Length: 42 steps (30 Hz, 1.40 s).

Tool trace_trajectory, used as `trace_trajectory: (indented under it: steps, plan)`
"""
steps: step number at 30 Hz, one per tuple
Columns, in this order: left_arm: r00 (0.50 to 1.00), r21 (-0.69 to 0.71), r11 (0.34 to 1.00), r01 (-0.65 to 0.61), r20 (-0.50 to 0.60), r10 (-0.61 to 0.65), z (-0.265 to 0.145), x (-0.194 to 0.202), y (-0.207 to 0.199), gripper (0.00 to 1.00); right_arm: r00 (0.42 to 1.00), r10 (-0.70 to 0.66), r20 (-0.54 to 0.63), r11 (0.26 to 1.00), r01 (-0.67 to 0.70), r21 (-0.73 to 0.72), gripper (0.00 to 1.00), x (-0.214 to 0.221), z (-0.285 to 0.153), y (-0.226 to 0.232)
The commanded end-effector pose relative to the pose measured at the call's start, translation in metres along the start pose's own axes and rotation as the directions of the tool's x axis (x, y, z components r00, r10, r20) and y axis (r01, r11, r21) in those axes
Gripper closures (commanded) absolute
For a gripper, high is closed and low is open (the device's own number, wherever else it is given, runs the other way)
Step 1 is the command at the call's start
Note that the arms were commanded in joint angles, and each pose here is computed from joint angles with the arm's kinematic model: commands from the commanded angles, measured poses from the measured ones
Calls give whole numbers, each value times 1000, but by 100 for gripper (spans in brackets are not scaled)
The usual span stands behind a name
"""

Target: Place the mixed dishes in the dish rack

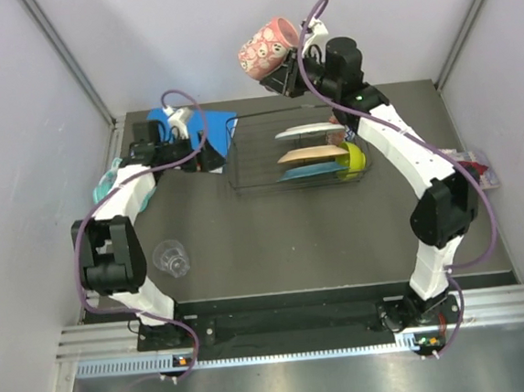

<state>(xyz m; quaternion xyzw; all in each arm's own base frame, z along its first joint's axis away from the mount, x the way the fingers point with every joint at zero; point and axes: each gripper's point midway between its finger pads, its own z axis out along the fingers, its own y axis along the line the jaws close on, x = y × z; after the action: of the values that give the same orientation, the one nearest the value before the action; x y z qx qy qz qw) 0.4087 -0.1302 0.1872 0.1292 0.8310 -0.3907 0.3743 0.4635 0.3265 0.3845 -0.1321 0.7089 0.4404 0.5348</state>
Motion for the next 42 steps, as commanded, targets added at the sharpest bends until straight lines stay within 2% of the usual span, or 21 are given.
trace_trajectory:
  steps: [1, 7, 10, 14, 16, 23, 29, 30, 31, 33, 35, 37, 41, 42]
  plan:
    - [996, -98, 994, -57, 66, 64, 30, -29, 8, 1, 966, -203, 161, 979, 203, 17, 100, -62, -53, 42]
    - [997, -129, 991, 28, 70, -19, 58, -27, 35, 1, 968, -203, 148, 979, 200, 39, 100, -55, -73, 35]
    - [995, -158, 987, -23, 92, 38, 66, -32, 42, 1, 967, -204, 156, 979, 202, 27, 100, -58, -81, 39]
    - [997, -197, 980, -32, 61, 44, 85, -31, 49, 1, 968, -200, 150, 980, 199, 22, 100, -56, -84, 40]
    - [995, -190, 978, -83, 47, 93, 91, -31, 43, 1, 969, -198, 147, 980, 196, 24, 100, -55, -88, 39]
    - [977, -155, 966, -209, -79, 199, 103, 13, 24, 1, 971, -190, 142, 982, 185, 47, 100, -50, -97, 29]
    - [975, -218, 955, -201, -139, 173, 96, 40, 38, 2, 973, -184, 140, 983, 178, 54, 100, -51, -103, 23]
    - [969, -214, 950, -228, -146, 200, 95, 40, 39, 8, 974, -179, 138, 983, 172, 56, 100, -50, -104, 21]
    - [969, -210, 952, -223, -158, 192, 94, 43, 38, 23, 975, -174, 136, 984, 168, 57, 100, -49, -105, 20]
    - [964, -191, 954, -232, -173, 200, 94, 44, 33, 34, 976, -173, 133, 984, 166, 60, 100, -48, -105, 17]
    - [954, -169, 953, -252, -210, 215, 93, 53, 25, 41, 976, -171, 132, 985, 165, 59, 100, -47, -106, 17]
    - [932, -148, 938, -314, -236, 275, 93, 60, 14, 43, 977, -170, 130, 985, 164, 59, 100, -46, -106, 16]
    - [904, -90, 929, -358, -281, 321, 90, 74, -9, 51, 979, -167, 119, 985, 161, 57, 100, -41, -105, 14]
    - [898, -75, 926, -371, -283, 337, 86, 75, -17, 56, 980, -164, 116, 986, 158, 56, 100, -40, -105, 14]
